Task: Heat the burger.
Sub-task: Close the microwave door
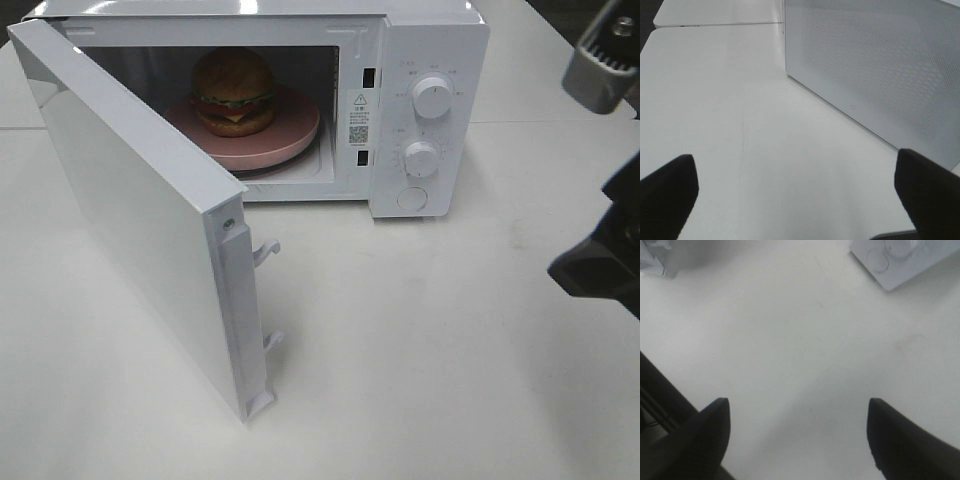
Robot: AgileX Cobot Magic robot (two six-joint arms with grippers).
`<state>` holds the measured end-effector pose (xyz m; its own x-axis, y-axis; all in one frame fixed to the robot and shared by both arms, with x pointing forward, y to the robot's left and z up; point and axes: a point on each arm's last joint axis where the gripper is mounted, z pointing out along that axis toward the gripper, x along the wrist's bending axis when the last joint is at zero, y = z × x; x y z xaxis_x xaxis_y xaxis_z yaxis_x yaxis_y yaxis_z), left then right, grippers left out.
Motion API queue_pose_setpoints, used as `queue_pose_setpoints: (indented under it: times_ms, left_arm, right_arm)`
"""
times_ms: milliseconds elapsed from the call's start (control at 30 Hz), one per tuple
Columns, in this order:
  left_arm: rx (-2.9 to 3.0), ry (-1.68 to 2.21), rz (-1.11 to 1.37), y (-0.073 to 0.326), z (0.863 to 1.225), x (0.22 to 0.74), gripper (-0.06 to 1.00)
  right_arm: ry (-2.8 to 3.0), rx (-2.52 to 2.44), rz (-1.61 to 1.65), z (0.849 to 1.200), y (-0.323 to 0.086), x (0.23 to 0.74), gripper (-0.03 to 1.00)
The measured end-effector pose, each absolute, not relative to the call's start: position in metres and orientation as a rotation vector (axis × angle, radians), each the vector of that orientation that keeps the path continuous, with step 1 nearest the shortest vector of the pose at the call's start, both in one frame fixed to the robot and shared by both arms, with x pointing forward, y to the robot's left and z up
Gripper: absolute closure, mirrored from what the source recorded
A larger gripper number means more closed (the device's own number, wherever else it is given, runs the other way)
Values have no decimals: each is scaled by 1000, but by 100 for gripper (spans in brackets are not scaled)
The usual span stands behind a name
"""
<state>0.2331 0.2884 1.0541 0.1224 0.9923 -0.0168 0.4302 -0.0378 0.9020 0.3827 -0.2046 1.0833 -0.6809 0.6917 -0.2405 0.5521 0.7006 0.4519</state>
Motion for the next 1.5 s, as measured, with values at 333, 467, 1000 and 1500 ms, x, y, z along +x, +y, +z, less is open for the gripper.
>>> queue_pose_setpoints:
  times_ms: [333, 467, 1000, 1500]
  left_arm:
    - [1593, 1423, 878, 288, 1054, 233, -5]
    - [1593, 1423, 878, 288, 1054, 233, -5]
    - [1593, 1423, 878, 288, 1054, 233, -5]
    - [1593, 1423, 878, 288, 1054, 233, -5]
  right_arm:
    - [2468, 1288, 410, 1089, -229, 354, 24]
    - [2457, 1333, 398, 1092, -236, 344, 24]
    - [2256, 1581, 410, 1060, -276, 319, 24]
    - [1921, 1683, 627, 1053, -303, 275, 24]
